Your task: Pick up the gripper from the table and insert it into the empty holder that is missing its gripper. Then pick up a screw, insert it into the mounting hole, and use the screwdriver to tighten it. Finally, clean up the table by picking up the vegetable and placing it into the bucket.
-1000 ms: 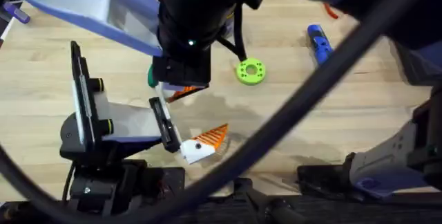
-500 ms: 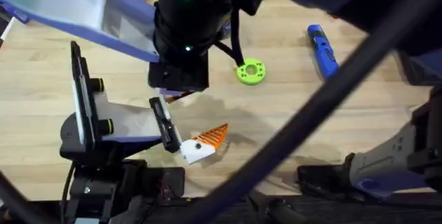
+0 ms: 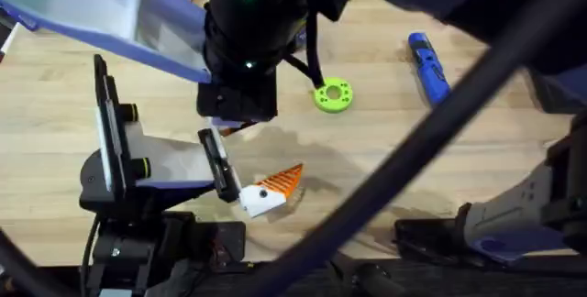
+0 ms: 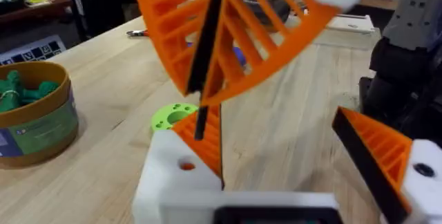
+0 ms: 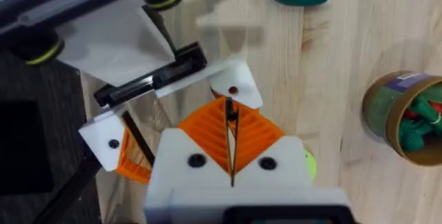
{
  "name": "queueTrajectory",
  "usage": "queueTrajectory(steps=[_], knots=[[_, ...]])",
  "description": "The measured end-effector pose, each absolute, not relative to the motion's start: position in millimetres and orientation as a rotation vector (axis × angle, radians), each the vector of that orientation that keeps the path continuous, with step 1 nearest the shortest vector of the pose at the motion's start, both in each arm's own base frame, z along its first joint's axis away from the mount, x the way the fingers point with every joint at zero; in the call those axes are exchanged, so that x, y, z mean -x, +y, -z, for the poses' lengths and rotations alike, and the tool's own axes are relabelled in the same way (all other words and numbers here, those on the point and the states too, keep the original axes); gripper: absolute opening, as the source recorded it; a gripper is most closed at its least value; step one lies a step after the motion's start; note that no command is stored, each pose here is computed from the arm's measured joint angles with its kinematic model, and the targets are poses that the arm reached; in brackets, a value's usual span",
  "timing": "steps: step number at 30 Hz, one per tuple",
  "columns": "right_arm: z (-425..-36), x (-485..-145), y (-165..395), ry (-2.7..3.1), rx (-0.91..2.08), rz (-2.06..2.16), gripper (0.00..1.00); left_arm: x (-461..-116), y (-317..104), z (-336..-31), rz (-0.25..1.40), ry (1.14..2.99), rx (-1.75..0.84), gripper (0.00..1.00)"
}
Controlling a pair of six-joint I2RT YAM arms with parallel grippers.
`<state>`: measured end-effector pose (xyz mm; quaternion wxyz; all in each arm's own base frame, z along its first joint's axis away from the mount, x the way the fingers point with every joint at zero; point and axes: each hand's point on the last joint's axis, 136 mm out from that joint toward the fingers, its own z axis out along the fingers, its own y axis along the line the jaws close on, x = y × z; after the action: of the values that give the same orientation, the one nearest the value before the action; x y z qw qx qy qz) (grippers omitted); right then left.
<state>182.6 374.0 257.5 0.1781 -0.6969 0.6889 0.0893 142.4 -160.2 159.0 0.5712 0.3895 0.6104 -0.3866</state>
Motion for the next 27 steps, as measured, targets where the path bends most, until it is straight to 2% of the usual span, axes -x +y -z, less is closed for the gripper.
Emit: queueTrajectory(steps=[27], knots=[[-246,-187,376,1.969,1.984,-0.217,0.003,-142,-160,-159,0.907,1.432,-0.914,0.986]])
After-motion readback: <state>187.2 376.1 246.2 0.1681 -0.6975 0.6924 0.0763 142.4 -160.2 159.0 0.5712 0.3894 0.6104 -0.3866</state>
